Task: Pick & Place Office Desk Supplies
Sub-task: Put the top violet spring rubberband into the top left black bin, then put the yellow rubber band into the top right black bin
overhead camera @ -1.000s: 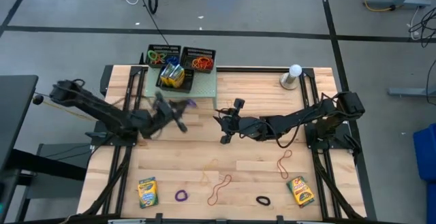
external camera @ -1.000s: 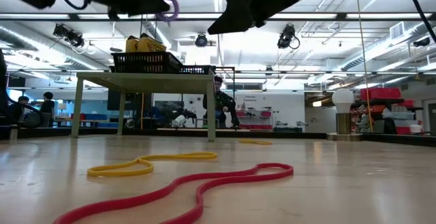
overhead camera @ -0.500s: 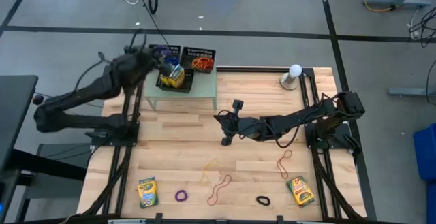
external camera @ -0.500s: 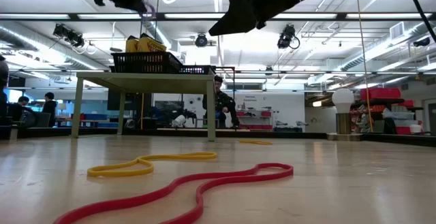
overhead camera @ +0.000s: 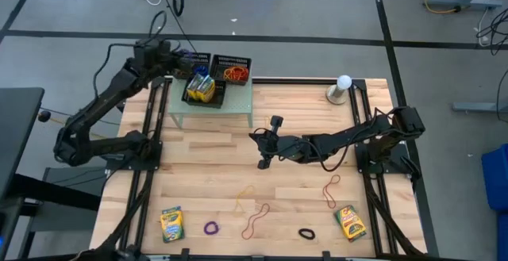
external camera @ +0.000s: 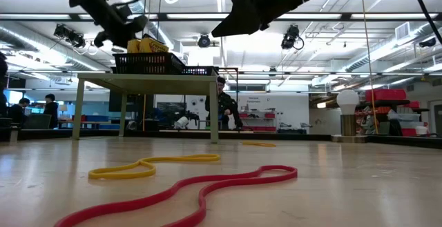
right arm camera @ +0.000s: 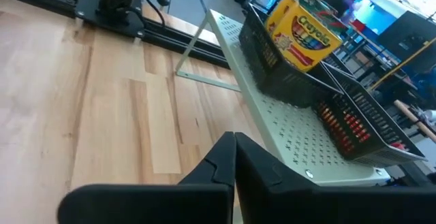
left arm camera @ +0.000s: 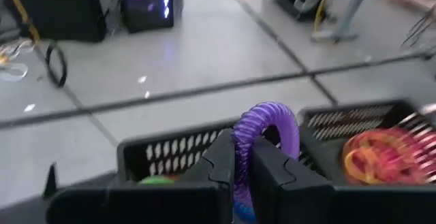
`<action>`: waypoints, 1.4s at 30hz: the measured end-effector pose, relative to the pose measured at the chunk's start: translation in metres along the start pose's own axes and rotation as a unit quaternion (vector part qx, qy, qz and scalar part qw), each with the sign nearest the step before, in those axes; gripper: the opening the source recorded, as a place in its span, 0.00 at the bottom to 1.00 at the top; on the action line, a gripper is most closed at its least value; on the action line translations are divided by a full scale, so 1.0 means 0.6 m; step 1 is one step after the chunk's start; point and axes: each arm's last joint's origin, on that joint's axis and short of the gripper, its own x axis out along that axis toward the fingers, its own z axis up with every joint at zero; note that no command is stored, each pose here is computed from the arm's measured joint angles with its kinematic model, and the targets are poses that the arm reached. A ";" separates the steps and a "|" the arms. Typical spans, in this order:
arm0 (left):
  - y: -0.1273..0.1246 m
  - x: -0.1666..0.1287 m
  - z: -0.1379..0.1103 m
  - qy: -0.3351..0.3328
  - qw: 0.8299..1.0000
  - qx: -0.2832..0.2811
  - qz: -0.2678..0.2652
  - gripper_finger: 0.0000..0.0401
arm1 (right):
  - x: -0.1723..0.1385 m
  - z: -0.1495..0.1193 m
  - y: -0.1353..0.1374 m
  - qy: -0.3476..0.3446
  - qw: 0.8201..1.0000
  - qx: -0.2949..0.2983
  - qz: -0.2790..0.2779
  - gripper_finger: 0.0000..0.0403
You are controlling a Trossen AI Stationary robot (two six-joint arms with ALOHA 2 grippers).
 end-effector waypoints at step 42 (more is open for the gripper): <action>-0.032 -0.225 -0.118 -0.112 0.942 0.100 -0.300 0.02 | -0.008 -0.038 0.013 0.108 0.992 0.062 0.013 0.03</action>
